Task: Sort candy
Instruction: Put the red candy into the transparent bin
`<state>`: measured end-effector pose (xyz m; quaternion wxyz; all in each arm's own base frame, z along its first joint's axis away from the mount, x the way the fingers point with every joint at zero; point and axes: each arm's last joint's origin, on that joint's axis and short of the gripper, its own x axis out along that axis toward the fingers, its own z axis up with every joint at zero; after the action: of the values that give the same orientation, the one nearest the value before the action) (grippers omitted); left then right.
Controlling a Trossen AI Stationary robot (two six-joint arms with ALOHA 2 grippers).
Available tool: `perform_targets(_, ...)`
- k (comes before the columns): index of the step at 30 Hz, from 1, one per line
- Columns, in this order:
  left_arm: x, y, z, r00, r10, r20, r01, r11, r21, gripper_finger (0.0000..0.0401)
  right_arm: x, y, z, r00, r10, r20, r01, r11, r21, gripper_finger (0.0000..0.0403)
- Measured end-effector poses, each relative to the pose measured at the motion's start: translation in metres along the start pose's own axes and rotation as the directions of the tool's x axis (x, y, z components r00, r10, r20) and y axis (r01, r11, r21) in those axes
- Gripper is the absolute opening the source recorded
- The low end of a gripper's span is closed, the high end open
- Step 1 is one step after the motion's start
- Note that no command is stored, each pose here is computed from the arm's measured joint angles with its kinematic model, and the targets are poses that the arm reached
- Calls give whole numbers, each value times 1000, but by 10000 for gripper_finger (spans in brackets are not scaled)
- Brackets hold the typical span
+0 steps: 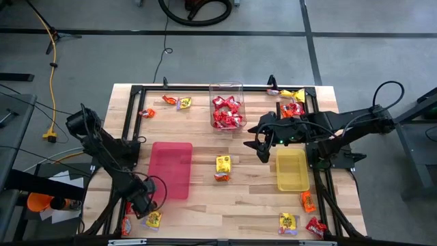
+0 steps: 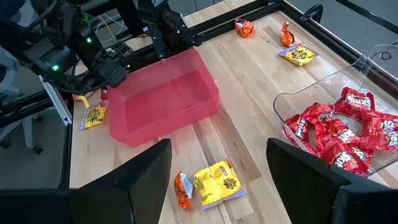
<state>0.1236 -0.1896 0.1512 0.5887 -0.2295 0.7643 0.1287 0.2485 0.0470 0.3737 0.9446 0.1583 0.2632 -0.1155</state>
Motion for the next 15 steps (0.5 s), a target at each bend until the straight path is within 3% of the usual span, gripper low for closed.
perform_targets(8,5,-1,-14,999,12,45,-14,998,55,174,0,0,0,1000,-8,5,8,1000,0,259)
perform_targets(12,7,-1,-20,996,19,90,-38,978,206,174,0,0,0,1000,-9,5,9,1000,0,259)
perform_targets(15,8,0,-23,994,26,107,-65,924,377,174,0,0,0,1000,-9,5,9,1000,0,259)
